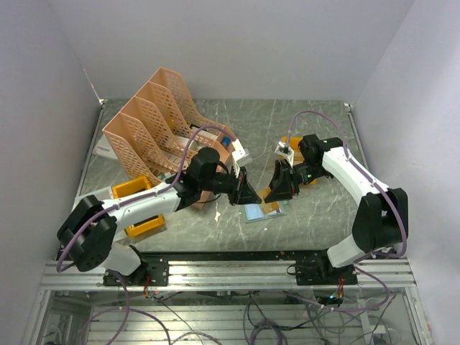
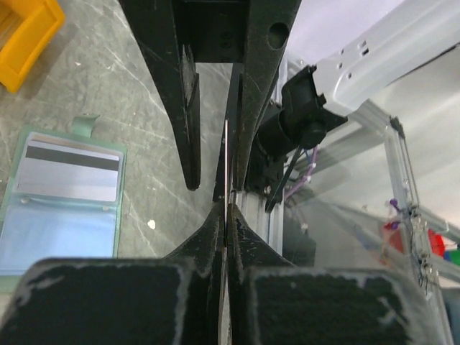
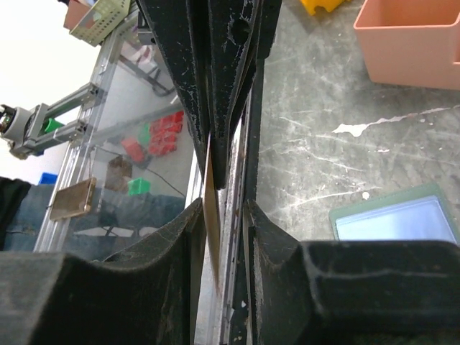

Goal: Put the credit cards into the card holder
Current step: Insert the credit card into the card holder.

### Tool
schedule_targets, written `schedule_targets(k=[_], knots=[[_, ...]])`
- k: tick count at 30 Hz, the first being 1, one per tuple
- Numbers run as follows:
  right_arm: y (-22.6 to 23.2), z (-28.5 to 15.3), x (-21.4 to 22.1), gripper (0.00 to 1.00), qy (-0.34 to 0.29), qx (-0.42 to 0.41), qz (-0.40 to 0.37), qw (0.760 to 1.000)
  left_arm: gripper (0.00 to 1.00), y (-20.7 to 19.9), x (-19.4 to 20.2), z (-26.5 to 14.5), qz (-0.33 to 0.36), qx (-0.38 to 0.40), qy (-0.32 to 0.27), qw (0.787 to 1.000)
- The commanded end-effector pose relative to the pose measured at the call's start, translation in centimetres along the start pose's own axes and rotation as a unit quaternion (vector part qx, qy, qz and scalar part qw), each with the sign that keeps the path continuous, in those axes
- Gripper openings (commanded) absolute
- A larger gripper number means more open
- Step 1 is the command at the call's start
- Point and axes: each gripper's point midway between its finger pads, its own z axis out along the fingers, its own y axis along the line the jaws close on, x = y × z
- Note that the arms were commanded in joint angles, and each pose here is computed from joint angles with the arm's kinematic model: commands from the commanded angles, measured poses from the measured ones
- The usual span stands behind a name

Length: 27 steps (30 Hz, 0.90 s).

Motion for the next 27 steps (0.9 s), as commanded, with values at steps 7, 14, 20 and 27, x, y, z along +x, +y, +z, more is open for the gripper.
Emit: schedule_targets(k=[7, 14, 20, 27], knots=[[1.3, 0.2, 0.1, 0.25, 0.002, -0.014, -0.007, 1.0, 0.07, 0.7, 2.6, -1.5, 0.039, 0.011, 0.141, 0.989], [1.4, 0.5, 0.3, 0.24, 0.007, -0.016, -0.008, 1.0, 0.07, 1.2, 2.9, -1.2, 0.04, 0.024, 0.186, 0.981], [1.1, 0.9, 0.6, 0.2, 0.017, -0.007, -0.01, 1.0, 0.07, 1.3, 2.6, -1.1, 0.045, 0.028, 0.196, 0.979], [0.9, 1.2, 0.7, 0.14, 0.015, -0.001, -0.003, 1.0, 0.07, 1.3, 2.2, -0.7, 0.045, 0.034, 0.193, 0.98]])
